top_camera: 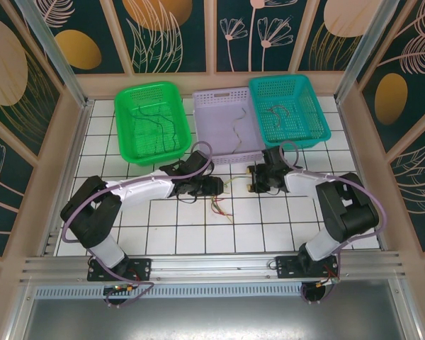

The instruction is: Untangle the cables

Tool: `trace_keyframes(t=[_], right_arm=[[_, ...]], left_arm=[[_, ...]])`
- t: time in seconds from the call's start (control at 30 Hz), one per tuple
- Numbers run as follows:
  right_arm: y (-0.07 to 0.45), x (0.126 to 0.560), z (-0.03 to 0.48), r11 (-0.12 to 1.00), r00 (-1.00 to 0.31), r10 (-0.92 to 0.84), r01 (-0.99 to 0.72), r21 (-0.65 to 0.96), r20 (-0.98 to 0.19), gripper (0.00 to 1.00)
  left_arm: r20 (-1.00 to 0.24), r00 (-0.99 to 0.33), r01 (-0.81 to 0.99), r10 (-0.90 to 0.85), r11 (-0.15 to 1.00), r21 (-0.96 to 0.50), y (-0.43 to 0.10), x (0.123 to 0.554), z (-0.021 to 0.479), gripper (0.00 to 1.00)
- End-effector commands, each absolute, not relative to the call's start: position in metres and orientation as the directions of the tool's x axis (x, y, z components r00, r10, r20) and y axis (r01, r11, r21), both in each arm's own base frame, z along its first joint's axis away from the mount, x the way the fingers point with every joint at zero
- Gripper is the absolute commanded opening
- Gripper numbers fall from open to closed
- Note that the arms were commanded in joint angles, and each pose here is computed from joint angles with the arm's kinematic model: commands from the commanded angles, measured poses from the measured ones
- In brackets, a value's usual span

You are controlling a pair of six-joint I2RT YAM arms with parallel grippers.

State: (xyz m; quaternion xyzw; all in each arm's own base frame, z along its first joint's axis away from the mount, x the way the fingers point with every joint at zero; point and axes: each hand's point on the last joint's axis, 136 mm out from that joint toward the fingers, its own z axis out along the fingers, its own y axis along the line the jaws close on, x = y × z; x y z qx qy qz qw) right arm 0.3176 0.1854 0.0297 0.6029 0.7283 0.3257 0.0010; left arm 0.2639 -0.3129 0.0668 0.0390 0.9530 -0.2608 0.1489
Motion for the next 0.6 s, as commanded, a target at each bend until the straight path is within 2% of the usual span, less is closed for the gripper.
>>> trace_keyframes(t=[0.0, 0.1, 0.23, 0.27, 0.4, 0.57], right_arm=[[0.189, 0.329, 0.03, 0.011, -0.226, 0.886, 0.883, 0.468, 0.404, 0.46], [0.186, 0.327, 0.017, -0.007, -0.192, 0.895, 0.896, 0.443, 0.403, 0.37], [0.188, 0.326, 0.024, 0.024, -0.228, 0.89, 0.888, 0.46, 0.395, 0.07], [0.188, 0.326, 0.033, 0.041, -0.249, 0.89, 0.878, 0.478, 0.381, 0.02], [0.188, 0.324, 0.072, 0.142, -0.344, 0.893, 0.828, 0.542, 0.292, 0.0], [0.189, 0.316, 0.102, 0.161, -0.391, 0.88, 0.782, 0.603, 0.271, 0.0]], left_arm=[[-0.366, -0.931, 0.188, -0.005, 0.851, -0.49, -0.314, 0.269, 0.082, 0.57], [-0.385, -0.923, 0.201, -0.008, 0.843, -0.499, -0.315, 0.27, 0.091, 0.57], [-0.398, -0.917, 0.226, 0.01, 0.835, -0.501, -0.316, 0.269, 0.095, 0.58], [-0.399, -0.917, 0.231, 0.016, 0.837, -0.496, -0.316, 0.269, 0.094, 0.58], [-0.406, -0.914, 0.238, 0.026, 0.843, -0.482, -0.314, 0.269, 0.094, 0.59], [-0.39, -0.921, 0.232, 0.009, 0.817, -0.528, -0.319, 0.265, 0.094, 0.6]])
